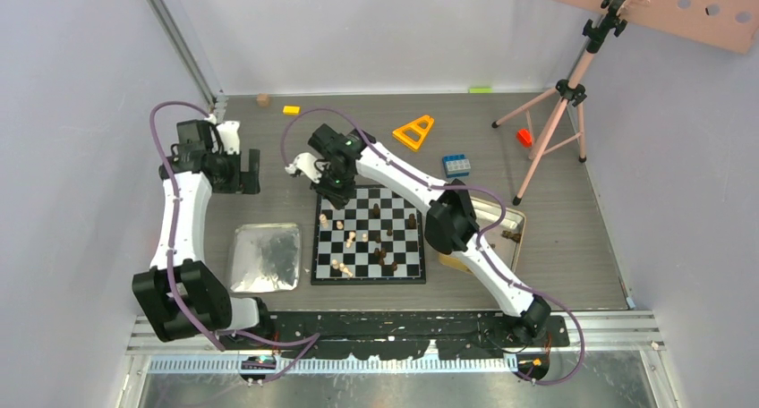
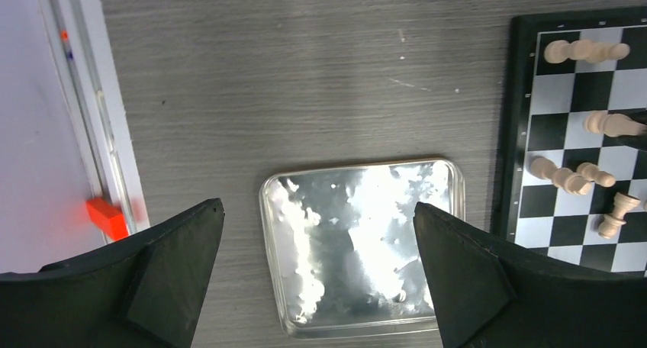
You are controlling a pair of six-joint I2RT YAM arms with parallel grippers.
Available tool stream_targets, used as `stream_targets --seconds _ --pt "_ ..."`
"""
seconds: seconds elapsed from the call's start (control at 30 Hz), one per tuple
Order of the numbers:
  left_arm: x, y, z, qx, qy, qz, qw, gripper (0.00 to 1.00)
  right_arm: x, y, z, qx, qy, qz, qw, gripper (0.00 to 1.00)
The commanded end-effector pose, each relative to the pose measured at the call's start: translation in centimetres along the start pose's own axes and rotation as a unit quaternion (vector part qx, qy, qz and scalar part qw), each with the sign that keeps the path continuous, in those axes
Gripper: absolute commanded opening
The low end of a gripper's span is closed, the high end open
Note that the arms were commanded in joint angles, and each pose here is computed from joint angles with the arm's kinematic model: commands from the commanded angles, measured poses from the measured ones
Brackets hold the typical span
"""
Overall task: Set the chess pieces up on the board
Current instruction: Place the chess piece on the chessboard.
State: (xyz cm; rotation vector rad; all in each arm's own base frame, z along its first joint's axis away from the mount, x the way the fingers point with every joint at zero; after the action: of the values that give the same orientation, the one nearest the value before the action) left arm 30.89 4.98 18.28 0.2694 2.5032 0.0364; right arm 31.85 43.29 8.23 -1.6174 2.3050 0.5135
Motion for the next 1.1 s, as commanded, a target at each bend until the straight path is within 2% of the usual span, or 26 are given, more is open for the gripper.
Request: stream_targets --seconds 0.0,0.4,0.6,1.07 --pt "0.8 1.2 -1.4 -0.021 -0.007 -0.002 1.000 1.00 -1.7 0.3 -0.6 0.021 -0.018 -0.017 0.999 0.06" --pt "2.3 5.8 -0.6 -0.059 0.002 -0.057 0.997 1.00 -2.4 -0.2 0.6 0.044 -0.024 -0.031 0.998 0.07" --pt "2.6 6.7 0.0 -0.058 0.005 -0.069 0.996 1.00 -2.3 -0.7 1.2 0.052 -0.020 -0.039 0.998 0.07" --pt "2.4 6.9 0.1 -0.057 0.003 -0.069 0.996 1.00 -3.0 -1.5 1.8 0.067 -0.033 -0.051 0.996 0.23"
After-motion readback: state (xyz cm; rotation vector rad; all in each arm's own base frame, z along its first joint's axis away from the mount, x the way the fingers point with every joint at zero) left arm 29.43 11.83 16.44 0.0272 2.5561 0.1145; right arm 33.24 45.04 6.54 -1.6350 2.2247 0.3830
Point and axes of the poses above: each gripper's point midway between its finger pads, its own z axis out along the fingers, its own y axis along the line the jaws close on, x = y × z, the point moved 1 cm from there along -z, back along the fingers, and after that the axes turned 8 degrees about z, right-handed, at the moved point
